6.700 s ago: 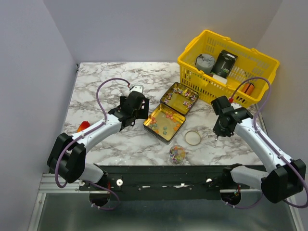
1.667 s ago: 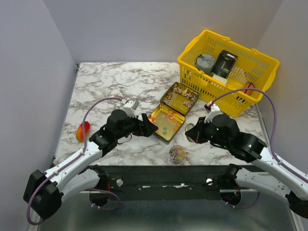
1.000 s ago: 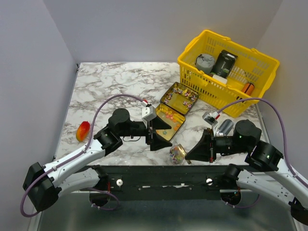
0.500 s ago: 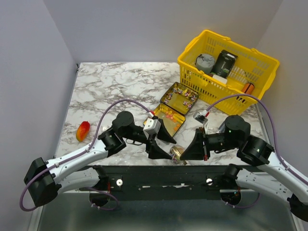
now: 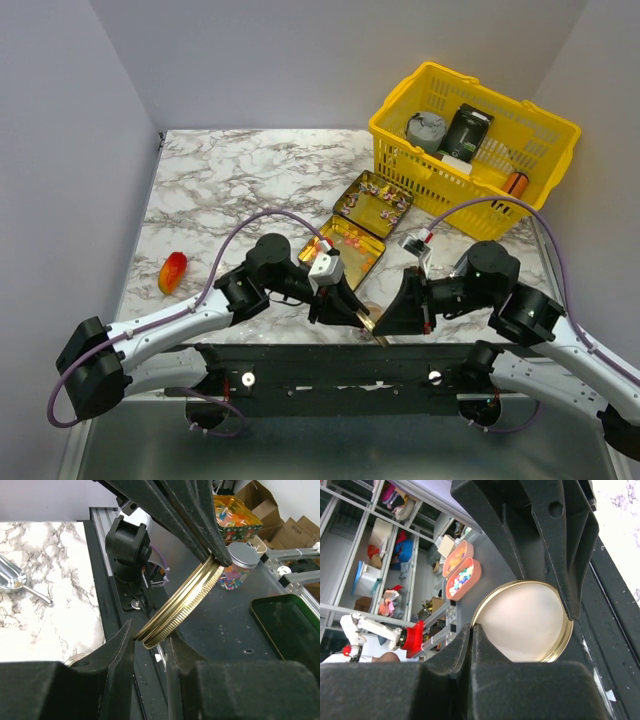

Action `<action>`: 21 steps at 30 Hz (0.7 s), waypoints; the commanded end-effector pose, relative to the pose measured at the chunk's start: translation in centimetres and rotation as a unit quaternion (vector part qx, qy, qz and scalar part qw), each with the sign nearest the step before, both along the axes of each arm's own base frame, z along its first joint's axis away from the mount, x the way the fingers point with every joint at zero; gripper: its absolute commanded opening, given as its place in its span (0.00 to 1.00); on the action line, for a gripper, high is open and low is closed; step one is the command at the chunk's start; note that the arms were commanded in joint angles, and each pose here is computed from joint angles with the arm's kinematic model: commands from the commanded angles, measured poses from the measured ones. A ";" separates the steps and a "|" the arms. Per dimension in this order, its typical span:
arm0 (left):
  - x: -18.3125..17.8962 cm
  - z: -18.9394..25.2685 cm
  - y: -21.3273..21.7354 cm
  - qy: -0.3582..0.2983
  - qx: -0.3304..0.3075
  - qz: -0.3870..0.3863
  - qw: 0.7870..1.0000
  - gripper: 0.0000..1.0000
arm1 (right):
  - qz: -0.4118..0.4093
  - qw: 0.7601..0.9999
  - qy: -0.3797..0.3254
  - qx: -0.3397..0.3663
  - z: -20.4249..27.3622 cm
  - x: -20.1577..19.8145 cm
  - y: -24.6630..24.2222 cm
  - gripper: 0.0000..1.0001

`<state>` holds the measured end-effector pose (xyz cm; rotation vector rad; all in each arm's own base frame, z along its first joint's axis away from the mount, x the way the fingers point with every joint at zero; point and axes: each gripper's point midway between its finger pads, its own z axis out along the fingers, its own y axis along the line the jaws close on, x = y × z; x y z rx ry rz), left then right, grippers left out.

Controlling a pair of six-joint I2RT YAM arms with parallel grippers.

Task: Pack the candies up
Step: Pick up the bottle lid at the center of the board.

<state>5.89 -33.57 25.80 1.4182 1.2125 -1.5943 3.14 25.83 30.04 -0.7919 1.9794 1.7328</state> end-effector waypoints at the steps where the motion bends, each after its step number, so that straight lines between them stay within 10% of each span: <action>1: -0.1 1.2 -0.2 -0.007 -0.024 0.004 1.000 0.04 | -0.022 0.999 0.018 -0.017 -1.8 0.8 0.4 0.17; 6: -0.1 1.2 -0.1 -0.004 -0.035 0.012 0.999 0.00 | -0.053 0.997 0.038 -0.035 -3.7 1.5 0.3 0.46; 21: 5.4 -2.4 -0.6 0.134 0.042 0.217 0.966 0.00 | -0.315 0.939 -0.001 -0.137 -8.9 8.8 -4.3 0.74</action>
